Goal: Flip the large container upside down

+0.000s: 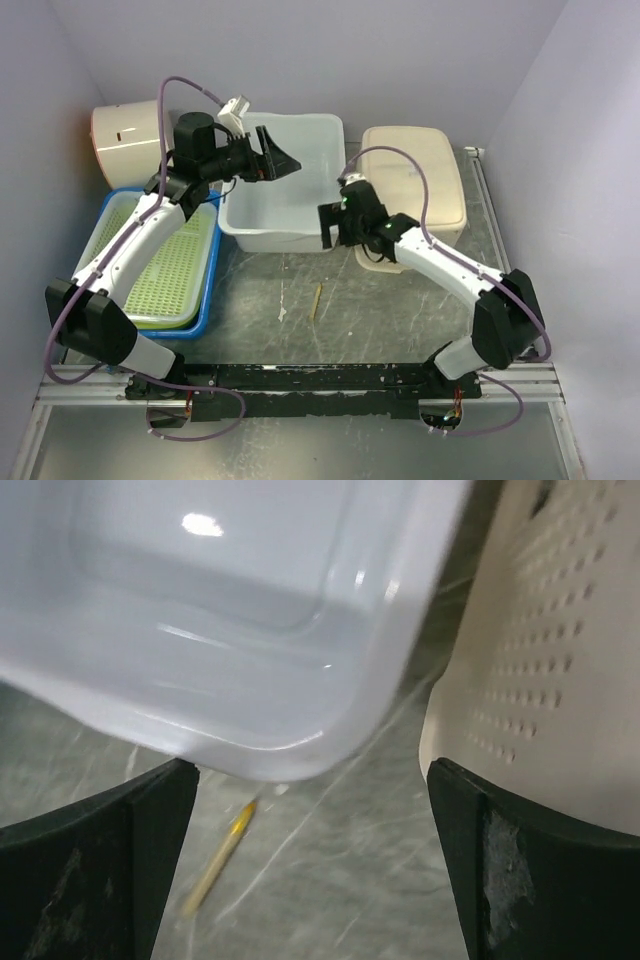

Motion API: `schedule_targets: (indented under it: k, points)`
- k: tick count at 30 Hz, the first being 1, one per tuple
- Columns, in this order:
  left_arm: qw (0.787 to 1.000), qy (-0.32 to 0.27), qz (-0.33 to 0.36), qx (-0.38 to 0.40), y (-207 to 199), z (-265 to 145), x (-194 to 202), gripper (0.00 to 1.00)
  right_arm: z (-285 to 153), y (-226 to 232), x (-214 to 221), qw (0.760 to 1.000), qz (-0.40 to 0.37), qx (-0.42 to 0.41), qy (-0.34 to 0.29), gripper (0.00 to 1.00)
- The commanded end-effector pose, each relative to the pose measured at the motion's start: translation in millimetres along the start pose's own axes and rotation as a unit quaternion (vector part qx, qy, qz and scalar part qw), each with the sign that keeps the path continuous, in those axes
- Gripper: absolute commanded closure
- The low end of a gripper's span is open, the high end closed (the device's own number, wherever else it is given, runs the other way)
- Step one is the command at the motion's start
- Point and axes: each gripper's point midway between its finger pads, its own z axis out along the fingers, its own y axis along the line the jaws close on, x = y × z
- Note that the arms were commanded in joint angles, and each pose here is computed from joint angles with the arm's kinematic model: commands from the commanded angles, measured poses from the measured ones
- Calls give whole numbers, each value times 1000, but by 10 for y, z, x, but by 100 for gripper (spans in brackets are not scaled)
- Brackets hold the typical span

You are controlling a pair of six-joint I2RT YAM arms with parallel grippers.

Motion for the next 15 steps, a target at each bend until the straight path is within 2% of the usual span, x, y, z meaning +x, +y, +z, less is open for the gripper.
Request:
schedule_targets:
  k: [1, 3, 8, 15]
  points:
    - [999, 12, -20, 38, -78, 70, 144, 0, 126, -801, -560, 991, 65, 96, -63, 0]
    - [999, 18, -14, 38, -153, 105, 206, 0, 116, -938, -709, 989, 83, 99, -76, 0]
    - [999, 34, 10, 26, -207, 153, 341, 0, -79, -845, -873, 988, 88, 70, -102, 0]
    - [998, 60, 12, 33, -175, 291, 526, 0, -348, -1005, -753, 982, 99, 110, -114, 0]
